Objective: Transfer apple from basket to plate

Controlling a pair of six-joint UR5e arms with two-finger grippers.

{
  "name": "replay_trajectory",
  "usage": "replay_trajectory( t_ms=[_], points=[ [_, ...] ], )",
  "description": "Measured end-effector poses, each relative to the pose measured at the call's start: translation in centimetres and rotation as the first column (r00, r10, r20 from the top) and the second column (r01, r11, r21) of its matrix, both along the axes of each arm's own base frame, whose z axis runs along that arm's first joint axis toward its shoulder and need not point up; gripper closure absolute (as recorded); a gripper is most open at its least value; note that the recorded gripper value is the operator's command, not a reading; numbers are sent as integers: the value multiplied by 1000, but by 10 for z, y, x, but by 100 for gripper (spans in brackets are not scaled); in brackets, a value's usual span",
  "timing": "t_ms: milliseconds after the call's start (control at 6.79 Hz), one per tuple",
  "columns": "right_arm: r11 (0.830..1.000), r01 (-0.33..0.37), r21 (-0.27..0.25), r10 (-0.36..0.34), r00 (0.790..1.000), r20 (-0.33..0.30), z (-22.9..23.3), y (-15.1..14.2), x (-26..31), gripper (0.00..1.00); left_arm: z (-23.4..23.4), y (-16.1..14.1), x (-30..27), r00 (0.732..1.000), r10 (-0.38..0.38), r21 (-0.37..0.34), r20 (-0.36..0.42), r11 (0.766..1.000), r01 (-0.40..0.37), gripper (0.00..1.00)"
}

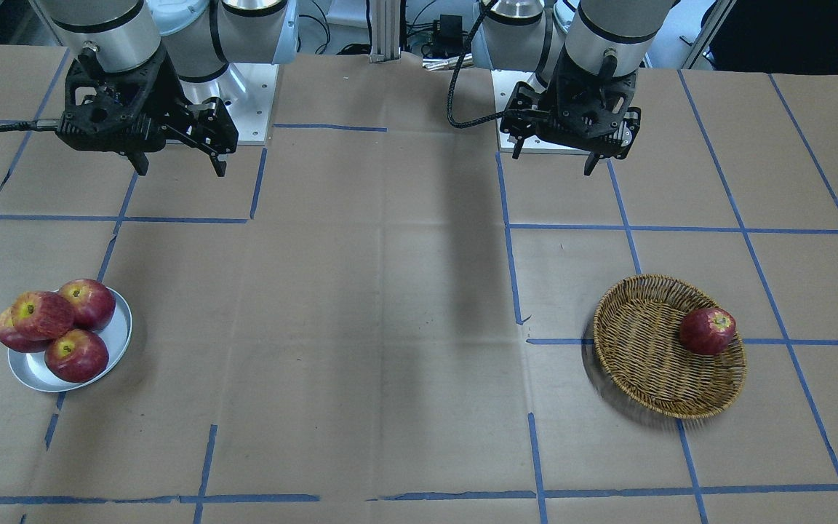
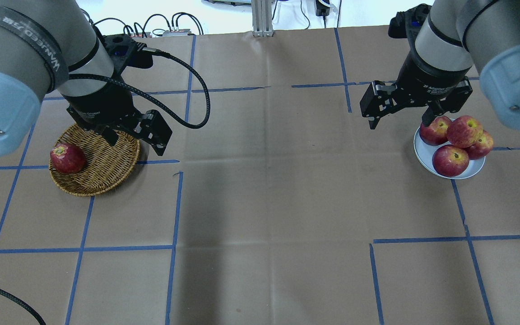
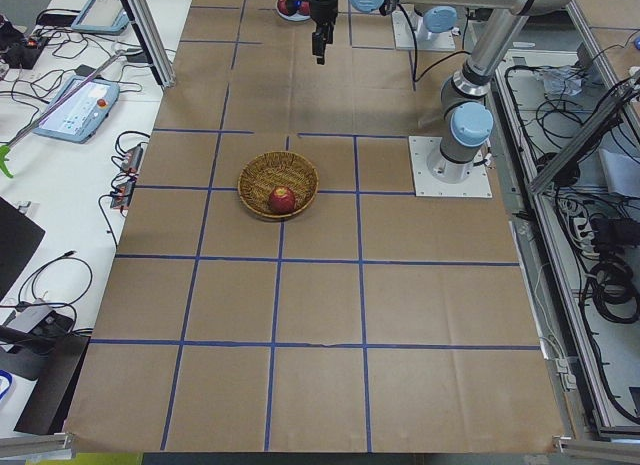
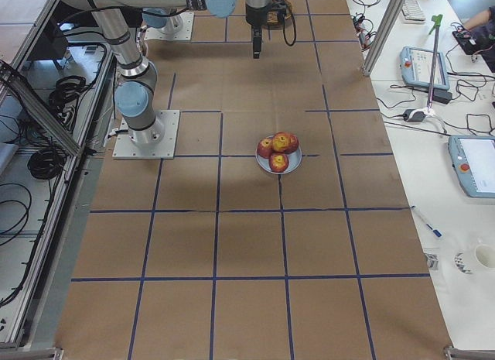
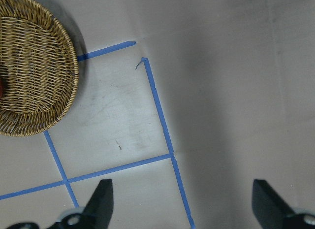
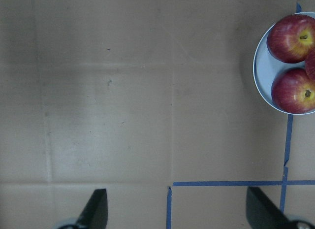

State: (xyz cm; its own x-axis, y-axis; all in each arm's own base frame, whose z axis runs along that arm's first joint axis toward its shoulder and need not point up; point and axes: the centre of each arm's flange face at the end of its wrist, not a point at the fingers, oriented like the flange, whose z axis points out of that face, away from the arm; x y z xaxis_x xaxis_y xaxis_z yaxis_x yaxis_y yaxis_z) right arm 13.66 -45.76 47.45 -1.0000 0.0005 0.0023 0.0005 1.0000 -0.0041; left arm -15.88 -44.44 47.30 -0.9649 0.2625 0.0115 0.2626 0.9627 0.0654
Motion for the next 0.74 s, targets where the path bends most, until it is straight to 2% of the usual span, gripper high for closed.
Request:
replay_trajectory(
  t_ms=[736],
  points=[
    [1000, 4, 3, -4, 1000, -9, -1, 0, -2, 0, 0, 3, -7, 1000, -16, 0, 5, 1000, 16, 1]
  ],
)
